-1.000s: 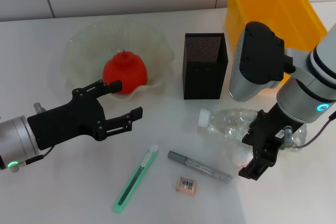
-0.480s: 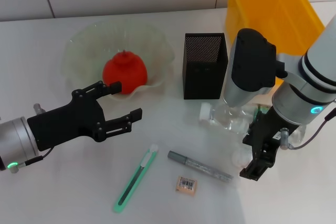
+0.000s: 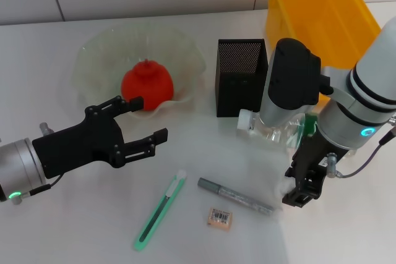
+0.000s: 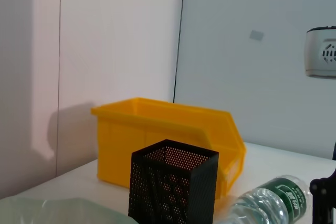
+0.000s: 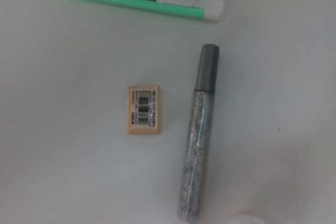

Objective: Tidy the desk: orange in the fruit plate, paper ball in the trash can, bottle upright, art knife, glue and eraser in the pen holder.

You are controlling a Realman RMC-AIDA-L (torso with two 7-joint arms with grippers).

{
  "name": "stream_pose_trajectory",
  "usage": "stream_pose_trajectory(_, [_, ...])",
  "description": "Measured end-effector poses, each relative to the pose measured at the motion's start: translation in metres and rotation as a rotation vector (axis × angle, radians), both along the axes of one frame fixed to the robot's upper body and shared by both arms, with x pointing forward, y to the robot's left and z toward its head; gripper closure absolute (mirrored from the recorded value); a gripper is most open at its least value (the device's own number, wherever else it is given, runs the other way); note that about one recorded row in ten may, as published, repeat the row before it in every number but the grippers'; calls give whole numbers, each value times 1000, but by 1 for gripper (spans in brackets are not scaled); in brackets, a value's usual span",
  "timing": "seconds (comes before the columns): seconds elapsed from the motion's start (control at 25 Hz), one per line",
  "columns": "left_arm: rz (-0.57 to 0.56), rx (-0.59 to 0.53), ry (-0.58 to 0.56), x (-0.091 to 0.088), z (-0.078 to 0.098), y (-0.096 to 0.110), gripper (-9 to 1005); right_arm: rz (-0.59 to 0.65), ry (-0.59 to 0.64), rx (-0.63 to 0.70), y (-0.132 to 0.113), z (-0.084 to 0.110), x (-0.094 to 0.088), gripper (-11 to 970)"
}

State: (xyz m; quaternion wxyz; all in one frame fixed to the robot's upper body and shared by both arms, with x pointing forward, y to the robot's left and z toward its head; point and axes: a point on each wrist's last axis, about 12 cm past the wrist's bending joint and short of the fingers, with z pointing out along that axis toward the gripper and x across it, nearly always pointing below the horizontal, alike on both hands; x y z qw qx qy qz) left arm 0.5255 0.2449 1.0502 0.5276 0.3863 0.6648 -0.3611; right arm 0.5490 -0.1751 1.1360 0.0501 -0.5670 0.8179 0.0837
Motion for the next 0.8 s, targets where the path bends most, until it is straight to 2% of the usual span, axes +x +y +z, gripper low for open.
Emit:
stream_pose_trajectory(0.12, [-3, -2, -1, 0, 0, 0, 212, 4, -15, 14, 1, 4, -1, 458])
stream_pose_trajectory(0.28, [-5, -3, -3, 0, 1, 0, 214, 0, -44, 36, -1, 13, -3, 522])
stream_pose_trajectory(0.36, [-7, -5, -3, 0, 1, 0, 216, -20, -83, 96, -5, 29, -5, 553])
stream_pose_trajectory(0.4, [-8, -6, -4, 0, 1, 0, 216, -20, -83, 96, -5, 29, -5, 569])
stream_pose_trajectory(0.48, [-9, -8, -5, -1, 1, 0, 217, -57, -123, 165, -13, 48, -4, 601])
stream_pose_trajectory(0.68, [-9, -13, -5, -2, 1, 0, 220, -227, -293, 275, -52, 90, 7, 633])
stream_pose_trajectory(0.76, [-10, -14, -5, -2, 1, 0, 221, -338, -420, 309, -83, 106, 16, 633])
stream_pose_trajectory(0.8, [-10, -14, -5, -2, 1, 0, 222, -338, -420, 309, -83, 106, 16, 634])
